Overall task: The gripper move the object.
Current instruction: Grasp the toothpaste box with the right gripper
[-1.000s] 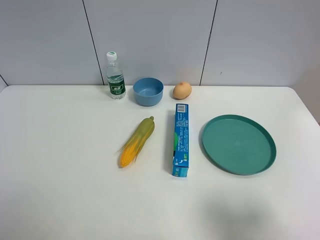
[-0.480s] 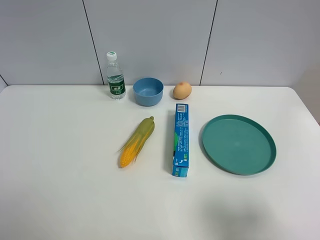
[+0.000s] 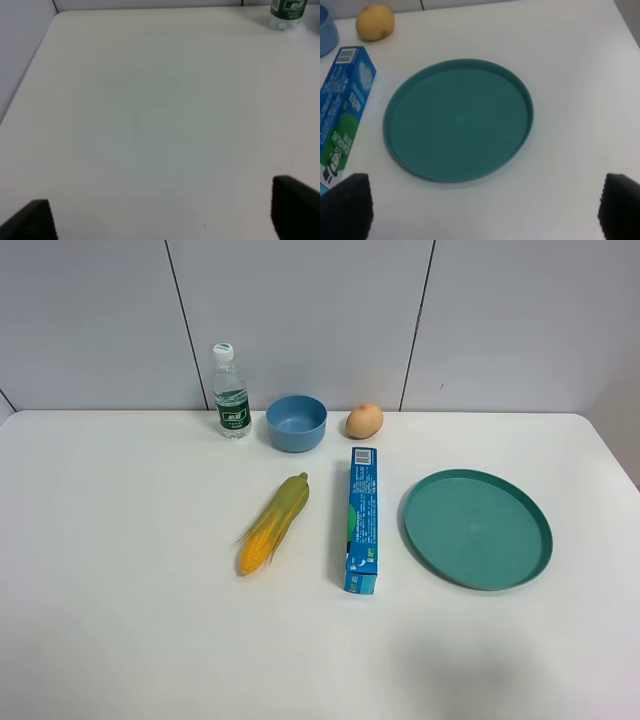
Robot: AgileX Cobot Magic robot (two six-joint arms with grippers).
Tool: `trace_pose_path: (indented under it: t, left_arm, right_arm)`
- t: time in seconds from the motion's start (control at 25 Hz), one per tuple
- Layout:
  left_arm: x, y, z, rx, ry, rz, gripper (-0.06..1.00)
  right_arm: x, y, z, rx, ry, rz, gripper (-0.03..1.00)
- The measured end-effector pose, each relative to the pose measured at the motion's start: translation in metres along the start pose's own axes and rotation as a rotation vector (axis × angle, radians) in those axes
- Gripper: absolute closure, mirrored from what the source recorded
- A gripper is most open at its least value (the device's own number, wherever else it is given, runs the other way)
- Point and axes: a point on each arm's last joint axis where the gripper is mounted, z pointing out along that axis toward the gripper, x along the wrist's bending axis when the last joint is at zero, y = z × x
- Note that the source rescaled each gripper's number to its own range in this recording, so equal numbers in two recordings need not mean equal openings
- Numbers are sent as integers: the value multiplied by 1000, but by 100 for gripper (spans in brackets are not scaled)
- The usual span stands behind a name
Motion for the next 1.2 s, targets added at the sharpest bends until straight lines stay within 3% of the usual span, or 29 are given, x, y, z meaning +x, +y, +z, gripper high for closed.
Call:
trace_pose_path:
  t: [0.2, 0.56, 0.92, 1.2]
  left_arm:
    - [0, 0, 0, 0, 0, 0, -6]
    - [0, 0, 0, 0, 0, 0, -6]
    - [0, 0, 0, 0, 0, 0, -6]
    - [0, 0, 0, 0, 0, 0, -6]
  right_arm:
    - [2, 21, -5, 8, 6, 20, 4]
    - [12, 92, 5, 91, 64, 60, 4]
    - [17, 141, 46, 306, 79, 83, 5]
    - [21, 158, 84, 410, 122, 95, 5]
